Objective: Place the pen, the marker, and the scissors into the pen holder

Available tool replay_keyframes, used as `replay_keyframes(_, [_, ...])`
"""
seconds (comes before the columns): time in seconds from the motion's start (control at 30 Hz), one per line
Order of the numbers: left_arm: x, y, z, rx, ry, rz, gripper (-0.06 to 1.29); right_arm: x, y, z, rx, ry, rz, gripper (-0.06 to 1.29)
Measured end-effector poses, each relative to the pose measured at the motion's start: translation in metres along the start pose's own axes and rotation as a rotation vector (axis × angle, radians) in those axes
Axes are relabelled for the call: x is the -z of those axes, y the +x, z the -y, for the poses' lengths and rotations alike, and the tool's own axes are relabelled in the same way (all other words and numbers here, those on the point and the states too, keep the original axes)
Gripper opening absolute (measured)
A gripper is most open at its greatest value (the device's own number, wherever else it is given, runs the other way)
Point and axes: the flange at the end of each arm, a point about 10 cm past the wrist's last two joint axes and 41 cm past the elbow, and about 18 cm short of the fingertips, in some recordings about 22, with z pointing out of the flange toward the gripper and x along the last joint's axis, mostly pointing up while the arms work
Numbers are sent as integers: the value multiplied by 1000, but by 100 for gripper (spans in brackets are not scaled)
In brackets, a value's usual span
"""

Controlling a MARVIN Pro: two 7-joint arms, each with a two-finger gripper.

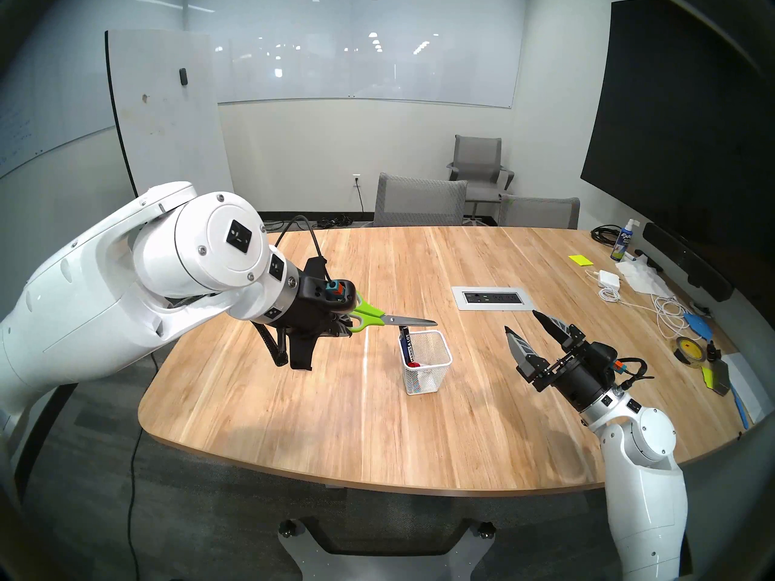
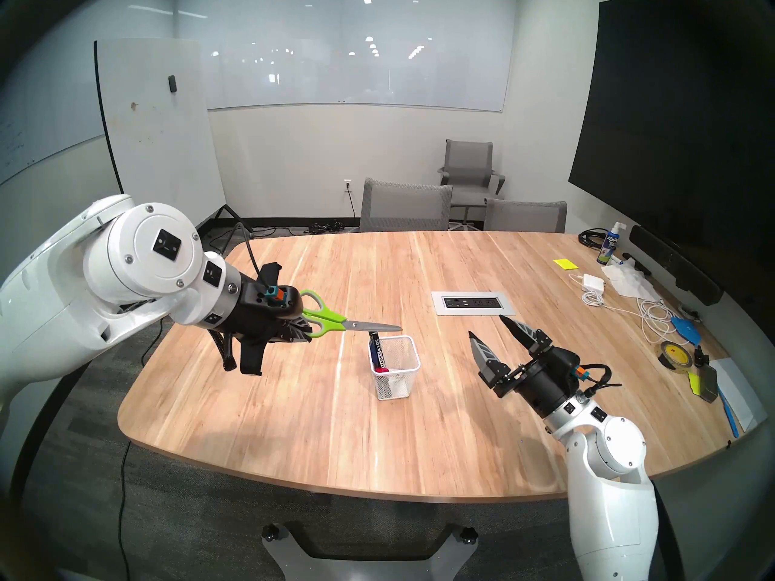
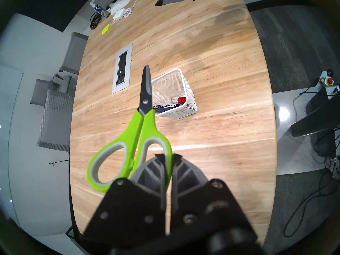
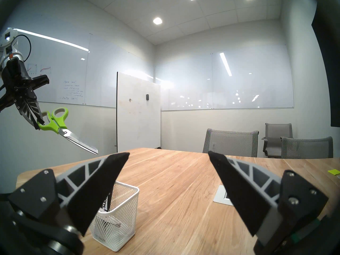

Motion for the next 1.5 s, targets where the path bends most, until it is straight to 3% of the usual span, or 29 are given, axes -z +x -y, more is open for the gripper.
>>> replay_keyframes(0.7, [-30, 22, 11, -112, 19, 54, 2, 0, 0, 0, 0, 0, 0, 123])
replay_keyframes(1.5, [-51, 20, 26, -282, -30, 157, 2, 0, 0, 0, 0, 0, -1, 123])
